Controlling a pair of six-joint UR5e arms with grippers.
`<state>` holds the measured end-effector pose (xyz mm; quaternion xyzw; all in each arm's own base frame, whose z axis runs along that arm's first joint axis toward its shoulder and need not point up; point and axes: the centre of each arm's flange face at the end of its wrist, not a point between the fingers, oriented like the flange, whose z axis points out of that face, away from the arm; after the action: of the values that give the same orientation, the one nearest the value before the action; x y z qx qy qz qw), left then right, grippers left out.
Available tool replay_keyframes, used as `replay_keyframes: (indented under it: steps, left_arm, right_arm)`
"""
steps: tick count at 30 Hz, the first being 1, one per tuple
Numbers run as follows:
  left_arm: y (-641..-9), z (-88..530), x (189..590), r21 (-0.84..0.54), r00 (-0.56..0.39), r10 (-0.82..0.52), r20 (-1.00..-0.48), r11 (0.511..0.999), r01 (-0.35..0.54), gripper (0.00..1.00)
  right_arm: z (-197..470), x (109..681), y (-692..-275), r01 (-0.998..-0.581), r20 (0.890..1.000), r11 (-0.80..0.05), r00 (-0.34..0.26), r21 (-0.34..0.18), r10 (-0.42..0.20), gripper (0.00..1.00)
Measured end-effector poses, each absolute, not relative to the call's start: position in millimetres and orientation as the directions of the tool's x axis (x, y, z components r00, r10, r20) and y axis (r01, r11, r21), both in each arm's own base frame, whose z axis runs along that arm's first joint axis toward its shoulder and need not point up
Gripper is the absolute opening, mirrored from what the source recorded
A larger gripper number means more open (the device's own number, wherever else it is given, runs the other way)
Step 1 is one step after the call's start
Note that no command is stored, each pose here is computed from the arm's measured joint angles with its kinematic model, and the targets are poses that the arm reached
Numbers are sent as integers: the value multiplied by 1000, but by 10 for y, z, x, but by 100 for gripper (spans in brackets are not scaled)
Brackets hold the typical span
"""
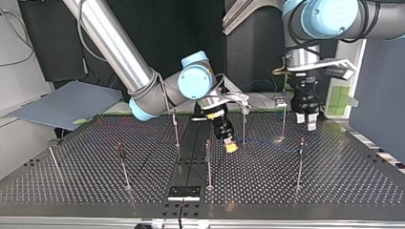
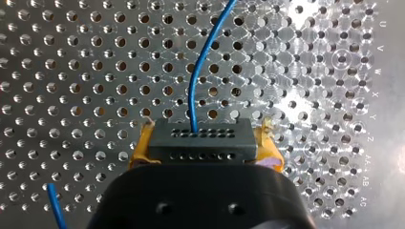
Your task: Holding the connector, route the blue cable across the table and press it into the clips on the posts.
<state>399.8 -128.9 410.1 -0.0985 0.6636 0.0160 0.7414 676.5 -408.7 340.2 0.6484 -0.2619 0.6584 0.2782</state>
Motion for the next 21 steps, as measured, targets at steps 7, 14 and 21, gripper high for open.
replay_keyframes:
  steps: [7,14,21]
  left_arm:
    - [-1453,4192,4153,-89,124,-75,-989,990,-112,100]
    - [-1531,4233,4389,-72,132,-56,-990,990,-119,100]
    - [-1603,4146,4585,-59,121,-45,-992,992,-112,100]
  right_arm:
    - [3402,6752,-4108,-708,1000,-706,-3,16,27,0]
    - [3403,6684,-4215,-719,1000,-695,-2,17,26,0]
    - [3401,6628,-4301,-723,1000,-690,4,21,27,0]
